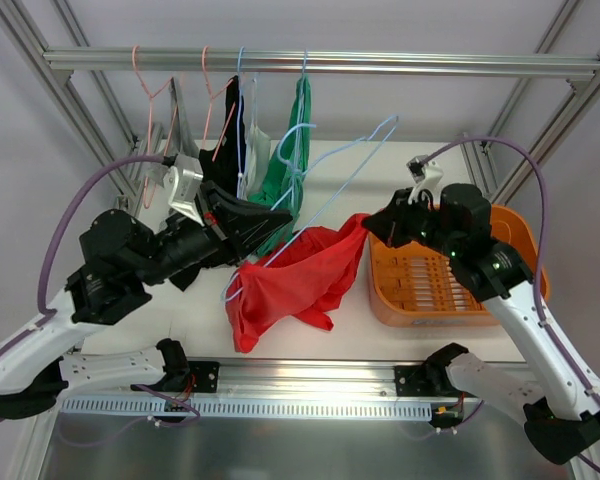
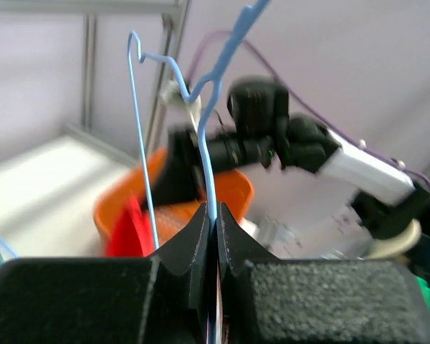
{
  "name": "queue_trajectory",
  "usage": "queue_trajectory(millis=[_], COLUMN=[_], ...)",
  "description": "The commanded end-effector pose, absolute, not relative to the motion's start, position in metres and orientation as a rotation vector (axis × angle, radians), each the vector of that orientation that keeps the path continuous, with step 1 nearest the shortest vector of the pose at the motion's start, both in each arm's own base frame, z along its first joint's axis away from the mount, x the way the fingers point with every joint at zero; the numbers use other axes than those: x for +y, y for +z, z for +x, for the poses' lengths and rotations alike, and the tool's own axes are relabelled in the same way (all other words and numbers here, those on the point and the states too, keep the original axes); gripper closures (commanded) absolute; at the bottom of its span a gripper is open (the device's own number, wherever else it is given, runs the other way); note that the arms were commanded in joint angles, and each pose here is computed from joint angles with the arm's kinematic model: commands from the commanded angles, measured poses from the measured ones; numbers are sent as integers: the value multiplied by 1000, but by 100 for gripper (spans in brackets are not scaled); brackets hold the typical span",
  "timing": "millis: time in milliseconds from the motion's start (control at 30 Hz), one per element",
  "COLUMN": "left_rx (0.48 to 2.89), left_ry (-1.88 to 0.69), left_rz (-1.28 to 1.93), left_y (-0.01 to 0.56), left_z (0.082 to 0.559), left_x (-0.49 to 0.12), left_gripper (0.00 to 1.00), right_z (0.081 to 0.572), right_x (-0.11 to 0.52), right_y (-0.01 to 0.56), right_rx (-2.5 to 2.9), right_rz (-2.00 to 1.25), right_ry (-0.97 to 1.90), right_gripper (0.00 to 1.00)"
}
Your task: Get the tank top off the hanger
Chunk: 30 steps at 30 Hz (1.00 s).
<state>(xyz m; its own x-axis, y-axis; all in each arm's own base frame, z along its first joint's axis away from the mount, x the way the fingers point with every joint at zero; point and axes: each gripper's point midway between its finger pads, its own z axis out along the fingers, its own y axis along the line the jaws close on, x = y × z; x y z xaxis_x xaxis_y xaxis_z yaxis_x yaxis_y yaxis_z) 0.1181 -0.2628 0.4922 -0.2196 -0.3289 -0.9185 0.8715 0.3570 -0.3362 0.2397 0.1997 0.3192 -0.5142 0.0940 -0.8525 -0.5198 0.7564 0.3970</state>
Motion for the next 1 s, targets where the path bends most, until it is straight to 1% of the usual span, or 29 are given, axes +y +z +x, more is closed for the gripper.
queue_trajectory(millis=[0,67,100,133,167,200,233,300,333,367,400,467,567,667,733,767,800,833,867,900,933,967], left_rx=[961,843,817,749,712,709,654,579,579,471,462,358,376,408,396,405,425,464,501,537,669,736], left_ry=[-1136,-1063,-1030,-1014,-958,-933,-912,-841,-820,-792,-778,-772,-736,-702,-687,-674,-677,-679,-716,-742,-743,-826], left_rz=[573,589,611,576,585,595,538,517,514,432,417,312,294,293,311,306,290,295,282,253,244,227], left_y=[547,556,551,566,568,561,573,574,559,575,560,572,574,577,576,575,574,568,565,565,547,540], left_z=[130,136,144,146,152,161,164,170,178,174,181,174,184,194,185,185,185,188,187,184,196,192], left_x=[-287,-295,-310,-310,-315,-330,-326,-328,-339,-324,-331,-312,-316,-322,-322,-319,-312,-313,-312,-300,-303,-306], left_gripper=[100,100,100,100,100,100,100,100,100,100,100,100,100,100,100,100,100,100,100,100,100,100], right_z=[200,176,170,160,151,146,140,134,128,129,128,129,133,138,137,139,139,140,141,142,143,147], right_x=[220,223,225,229,229,231,236,243,248,253,255,258,258,254,255,255,256,256,256,256,255,251], right_y=[348,355,347,344,345,341,328,317,309,295,287,266,246,217,206,206,204,206,208,210,214,218], right_rx=[1849,1802,1821,1823,1811,1828,1851,1875,1902,1921,1943,1993,2041,2143,2170,2169,2173,2167,2162,2153,2141,2124], right_rz=[-391,-445,-451,-479,-497,-494,-506,-513,-510,-507,-502,-487,-466,-445,-471,-468,-472,-474,-475,-475,-480,-469], right_ry=[1072,1162,1193,1226,1250,1273,1300,1340,1375,1389,1393,1363,1311,1213,1181,1170,1162,1159,1155,1151,1139,1113], right_gripper=[100,100,100,100,100,100,100,100,99,98,96,97,100,99,84,80,78,73,65,41,23,2])
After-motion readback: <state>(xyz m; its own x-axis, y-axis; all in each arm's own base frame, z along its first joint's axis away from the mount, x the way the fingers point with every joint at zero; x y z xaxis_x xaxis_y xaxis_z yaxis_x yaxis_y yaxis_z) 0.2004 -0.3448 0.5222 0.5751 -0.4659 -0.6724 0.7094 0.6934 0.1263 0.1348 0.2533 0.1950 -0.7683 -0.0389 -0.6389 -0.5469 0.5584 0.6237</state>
